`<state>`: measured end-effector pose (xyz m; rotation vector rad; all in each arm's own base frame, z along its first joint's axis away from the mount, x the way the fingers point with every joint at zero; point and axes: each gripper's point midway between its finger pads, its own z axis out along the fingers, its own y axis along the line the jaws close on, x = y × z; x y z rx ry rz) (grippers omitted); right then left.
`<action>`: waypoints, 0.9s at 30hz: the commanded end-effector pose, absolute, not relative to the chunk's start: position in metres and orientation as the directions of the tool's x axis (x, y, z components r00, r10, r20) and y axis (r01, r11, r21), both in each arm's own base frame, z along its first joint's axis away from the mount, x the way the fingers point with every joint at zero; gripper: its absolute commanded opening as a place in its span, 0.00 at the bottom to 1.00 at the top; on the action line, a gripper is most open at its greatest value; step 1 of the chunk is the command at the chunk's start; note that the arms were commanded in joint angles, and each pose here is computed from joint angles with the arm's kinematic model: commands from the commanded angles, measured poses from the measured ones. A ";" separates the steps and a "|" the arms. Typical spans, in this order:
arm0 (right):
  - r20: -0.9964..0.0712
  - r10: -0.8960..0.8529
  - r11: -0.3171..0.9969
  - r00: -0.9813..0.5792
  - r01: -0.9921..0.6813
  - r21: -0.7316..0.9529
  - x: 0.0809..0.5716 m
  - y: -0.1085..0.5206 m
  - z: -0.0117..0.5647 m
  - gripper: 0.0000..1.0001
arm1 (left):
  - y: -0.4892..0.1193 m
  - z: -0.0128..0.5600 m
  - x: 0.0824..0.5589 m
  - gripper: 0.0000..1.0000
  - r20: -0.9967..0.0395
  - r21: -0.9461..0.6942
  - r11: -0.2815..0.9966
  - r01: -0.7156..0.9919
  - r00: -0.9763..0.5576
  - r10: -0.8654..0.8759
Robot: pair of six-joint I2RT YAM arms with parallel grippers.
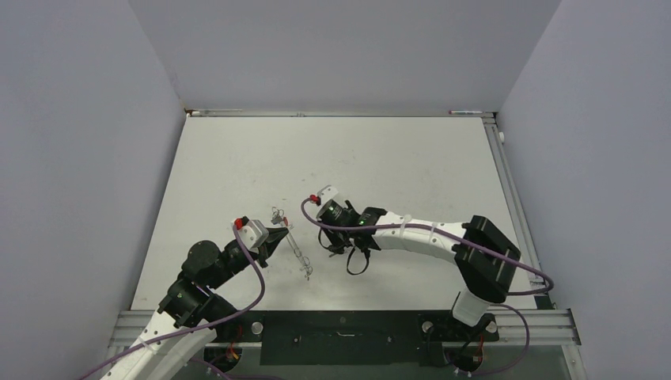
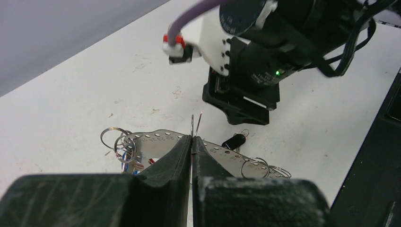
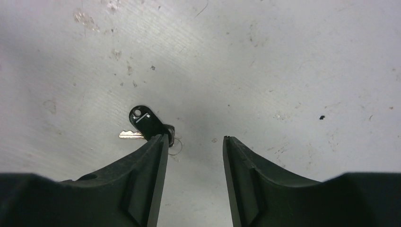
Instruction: Put the keys on the keyring
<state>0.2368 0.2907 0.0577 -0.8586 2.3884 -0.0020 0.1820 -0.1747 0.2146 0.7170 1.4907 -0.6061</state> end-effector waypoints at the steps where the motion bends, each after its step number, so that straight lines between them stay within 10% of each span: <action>1: -0.665 -0.356 0.907 -0.656 -0.414 -0.078 0.246 0.286 0.093 0.47 | -0.175 0.237 0.182 0.00 -0.997 0.078 0.662 0.746 0.075 0.033; 12: -0.687 -0.047 0.896 -0.725 -0.334 0.291 0.210 0.330 0.081 0.45 | -0.175 0.239 0.181 0.00 -0.996 0.080 0.662 0.745 0.082 0.028; 27: -0.585 -0.109 0.937 -0.804 -0.281 0.210 0.242 0.356 0.013 0.33 | -0.171 0.241 0.180 0.00 -0.995 0.086 0.673 0.735 0.095 0.024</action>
